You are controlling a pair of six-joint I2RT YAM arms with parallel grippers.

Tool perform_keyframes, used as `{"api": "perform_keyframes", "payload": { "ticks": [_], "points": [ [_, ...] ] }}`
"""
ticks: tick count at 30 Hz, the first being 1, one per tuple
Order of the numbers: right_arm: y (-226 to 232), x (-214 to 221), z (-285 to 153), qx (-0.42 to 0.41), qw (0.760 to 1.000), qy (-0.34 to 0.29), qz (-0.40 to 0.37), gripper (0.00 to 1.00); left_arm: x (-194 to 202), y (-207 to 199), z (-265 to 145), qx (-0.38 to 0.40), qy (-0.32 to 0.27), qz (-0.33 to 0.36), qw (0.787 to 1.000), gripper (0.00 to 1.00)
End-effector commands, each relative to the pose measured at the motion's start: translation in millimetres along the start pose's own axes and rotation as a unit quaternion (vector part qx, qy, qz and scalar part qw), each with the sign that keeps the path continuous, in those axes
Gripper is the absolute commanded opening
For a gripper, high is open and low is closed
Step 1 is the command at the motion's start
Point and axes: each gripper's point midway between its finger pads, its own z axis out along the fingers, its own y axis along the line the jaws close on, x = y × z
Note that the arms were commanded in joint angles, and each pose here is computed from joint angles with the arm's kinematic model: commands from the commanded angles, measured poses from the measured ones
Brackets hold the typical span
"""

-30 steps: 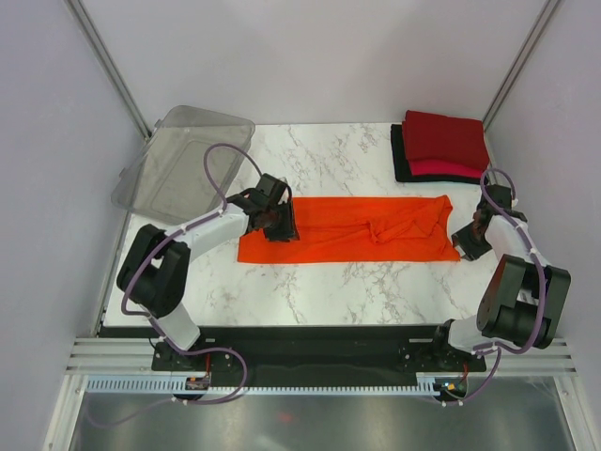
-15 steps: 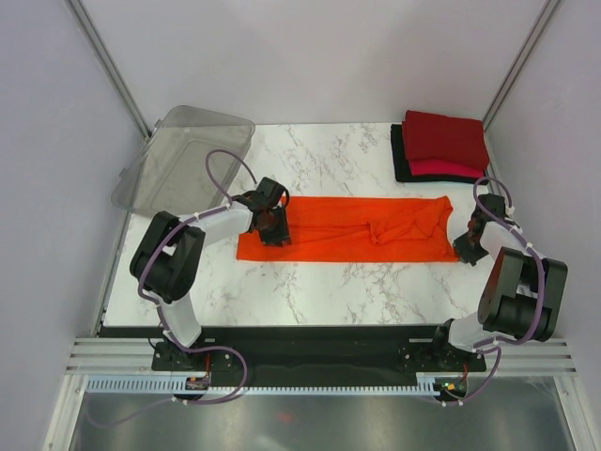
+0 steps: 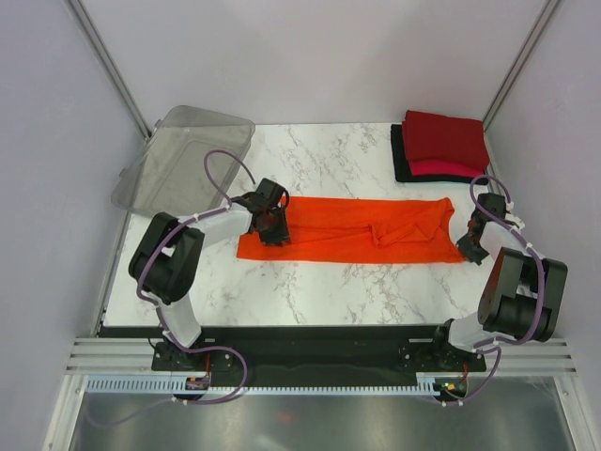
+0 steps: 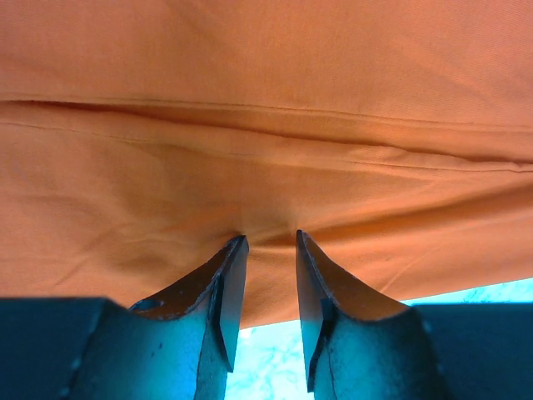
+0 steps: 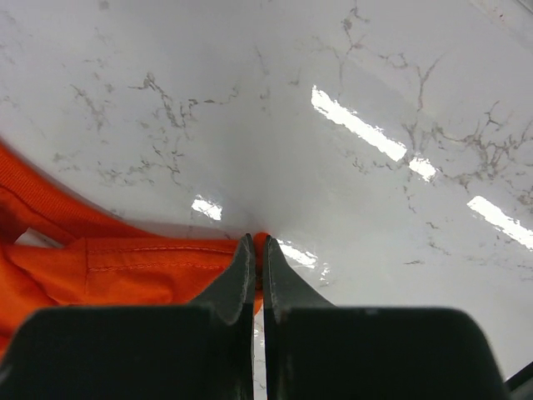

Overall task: Fold and stack the t-shirts
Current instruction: Fold the tshirt

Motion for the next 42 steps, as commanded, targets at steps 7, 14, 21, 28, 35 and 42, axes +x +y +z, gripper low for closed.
{"api": "perform_keyframes", "payload": {
  "ticks": [7,14,21,28,35,42],
  "points": [
    [-7.4,-23.1,-4.5,0.008,0.998,-0.061,-0.011,0.06,31.5,62.3,9.2,-0.118,0.026,-0.003,0.993,0.39],
    [-11.0,-29.2,-8.2,0.016,0.997,-0.077,-0.012,0.04,27.9,65.7,1.1,-0.127,0.016,-0.002,0.992,0.40],
    [-13.9,-28.0,-10.7,0.015,0.996,-0.083,-0.014,0.04,32.4,68.2,-3.4,-0.129,0.020,-0.006,0.991,0.40],
    [4.0,-25.4,-24.8,-0.035,0.996,-0.073,-0.022,0.15,35.3,47.3,-20.5,-0.083,0.016,-0.004,0.996,0.45],
    [15.6,-30.6,-47.3,-0.064,0.996,-0.055,-0.022,0.28,30.1,26.7,-46.1,-0.032,-0.002,0.005,0.999,0.48],
    [44.2,-42.0,-81.1,-0.144,0.988,-0.050,-0.017,0.36,3.5,2.9,-54.2,-0.006,-0.014,0.041,0.999,0.49]
  ]
}}
